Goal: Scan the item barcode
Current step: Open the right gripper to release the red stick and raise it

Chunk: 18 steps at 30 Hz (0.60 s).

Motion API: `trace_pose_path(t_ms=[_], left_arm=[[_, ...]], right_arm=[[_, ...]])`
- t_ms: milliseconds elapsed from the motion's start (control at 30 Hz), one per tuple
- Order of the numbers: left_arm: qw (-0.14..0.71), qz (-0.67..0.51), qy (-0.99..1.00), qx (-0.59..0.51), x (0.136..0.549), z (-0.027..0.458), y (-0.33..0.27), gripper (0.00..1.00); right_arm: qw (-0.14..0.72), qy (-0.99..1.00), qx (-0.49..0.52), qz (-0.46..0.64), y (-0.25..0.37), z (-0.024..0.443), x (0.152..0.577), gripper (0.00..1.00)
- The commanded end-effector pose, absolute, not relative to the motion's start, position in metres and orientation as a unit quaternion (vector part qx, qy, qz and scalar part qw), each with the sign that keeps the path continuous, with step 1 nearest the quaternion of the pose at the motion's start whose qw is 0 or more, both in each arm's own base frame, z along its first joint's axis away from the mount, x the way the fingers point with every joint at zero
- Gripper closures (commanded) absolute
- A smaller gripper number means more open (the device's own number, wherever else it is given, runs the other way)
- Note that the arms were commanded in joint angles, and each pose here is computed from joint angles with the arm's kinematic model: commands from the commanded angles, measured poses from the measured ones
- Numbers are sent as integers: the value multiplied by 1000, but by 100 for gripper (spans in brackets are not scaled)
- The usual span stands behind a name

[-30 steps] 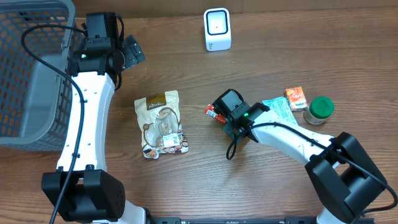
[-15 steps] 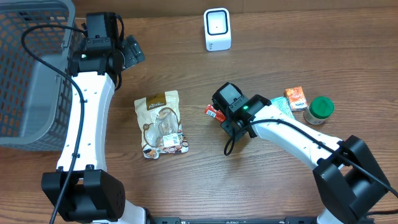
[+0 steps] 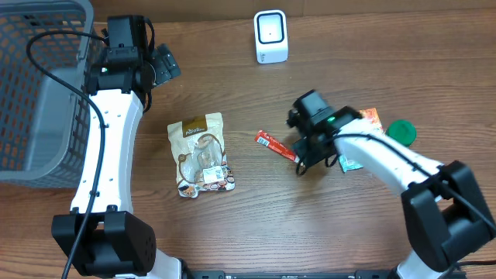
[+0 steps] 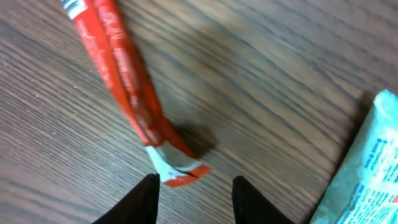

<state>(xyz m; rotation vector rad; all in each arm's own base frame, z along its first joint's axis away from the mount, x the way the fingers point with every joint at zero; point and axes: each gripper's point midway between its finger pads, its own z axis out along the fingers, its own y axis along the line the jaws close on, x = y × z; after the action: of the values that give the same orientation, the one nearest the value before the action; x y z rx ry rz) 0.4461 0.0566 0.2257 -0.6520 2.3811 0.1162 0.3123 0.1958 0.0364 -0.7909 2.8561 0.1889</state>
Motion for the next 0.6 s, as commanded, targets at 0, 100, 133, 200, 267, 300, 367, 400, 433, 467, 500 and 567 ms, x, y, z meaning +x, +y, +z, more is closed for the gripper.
trace_pose_path(t_ms=[0,100,133,200,267,300,367,400,433,467,500,567], left_arm=[[327,55,909,-254,447,223,61,0],[328,55,909,-253,447,224,61,0],[328,55,909,-253,447,224,61,0],[328,55,909,-253,447,224,61,0],[328,55,909,-253,447,224,61,0],[327,55,909,-254,447,223,61,0],[327,55,909,-253,447,223,61,0],[327,55,909,-253,447,223,61,0],[328,55,909,-253,447,224,61,0],[328,55,908,-254,447,224,61,0],[328,55,909,-253,447,224,61,0],[328,55,908,-254,447,224,61,0]], right_arm=[[69,950,-247,181,214,53,303,61],[67,948,-241,195,214,54,303,62],[68,948,-241,195,214,54,303,62],[72,947,-244,196,217,55,305,62],[81,948,-246,187,216,54,308,62],[85,949,-246,177,214,53,311,63],[91,953,-240,162,210,52,314,63],[92,956,-229,157,208,51,316,60],[93,959,-218,155,207,51,318,47],[94,959,-217,156,207,52,318,28],[94,959,-217,156,207,52,318,11],[94,959,-217,156,207,52,318,0]])
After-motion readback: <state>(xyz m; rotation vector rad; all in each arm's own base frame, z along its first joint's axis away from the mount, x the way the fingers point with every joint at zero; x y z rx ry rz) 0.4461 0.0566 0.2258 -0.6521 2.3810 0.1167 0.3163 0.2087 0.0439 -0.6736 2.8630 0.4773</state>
